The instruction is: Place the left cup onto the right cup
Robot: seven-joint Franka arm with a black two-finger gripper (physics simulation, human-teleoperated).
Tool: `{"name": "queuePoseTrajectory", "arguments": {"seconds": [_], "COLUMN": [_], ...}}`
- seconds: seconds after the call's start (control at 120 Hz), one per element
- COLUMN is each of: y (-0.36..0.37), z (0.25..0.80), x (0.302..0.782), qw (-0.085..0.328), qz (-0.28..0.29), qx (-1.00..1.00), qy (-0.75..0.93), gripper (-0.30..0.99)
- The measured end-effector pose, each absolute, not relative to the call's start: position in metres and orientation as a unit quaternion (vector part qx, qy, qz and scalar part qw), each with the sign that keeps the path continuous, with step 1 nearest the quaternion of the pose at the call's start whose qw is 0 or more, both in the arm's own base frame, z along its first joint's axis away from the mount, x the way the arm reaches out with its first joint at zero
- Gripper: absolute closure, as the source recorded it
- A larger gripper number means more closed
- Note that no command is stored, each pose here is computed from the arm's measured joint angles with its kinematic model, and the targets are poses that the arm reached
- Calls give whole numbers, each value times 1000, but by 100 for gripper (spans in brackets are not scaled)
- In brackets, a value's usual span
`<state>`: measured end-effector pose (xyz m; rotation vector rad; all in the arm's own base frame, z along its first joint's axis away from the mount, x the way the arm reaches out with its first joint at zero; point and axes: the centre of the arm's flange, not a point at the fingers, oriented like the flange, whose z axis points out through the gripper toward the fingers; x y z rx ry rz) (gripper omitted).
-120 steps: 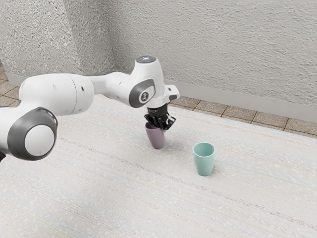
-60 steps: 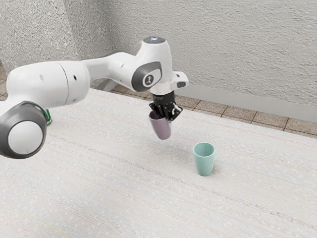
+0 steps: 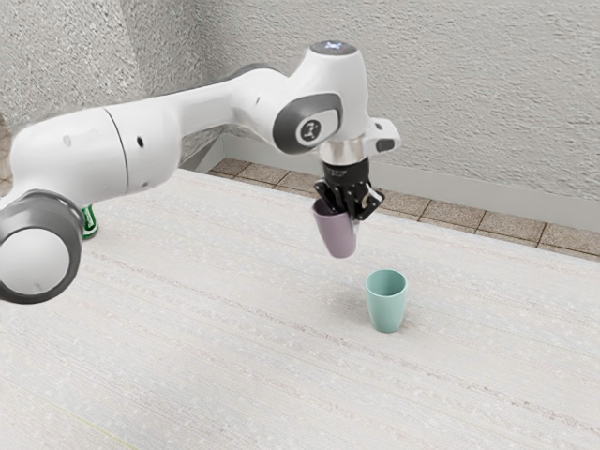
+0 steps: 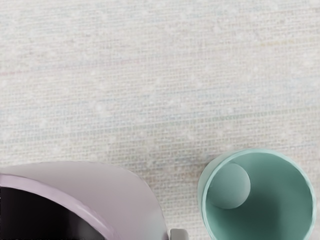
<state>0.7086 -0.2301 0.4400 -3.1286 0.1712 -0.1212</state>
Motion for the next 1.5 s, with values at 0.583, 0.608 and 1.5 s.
{"name": "queuePoseTrajectory", "arguments": {"seconds": [0.583,0.608,1.5], "y": [-307,-307,-331], "z": [443,440,419], "x": [693,693,675], "qw": [16,17,28], "qz": [-69,-68,-45], "qx": [-996,-996,-999], "qy": [62,59,-5], "gripper": [78,78,78]}}
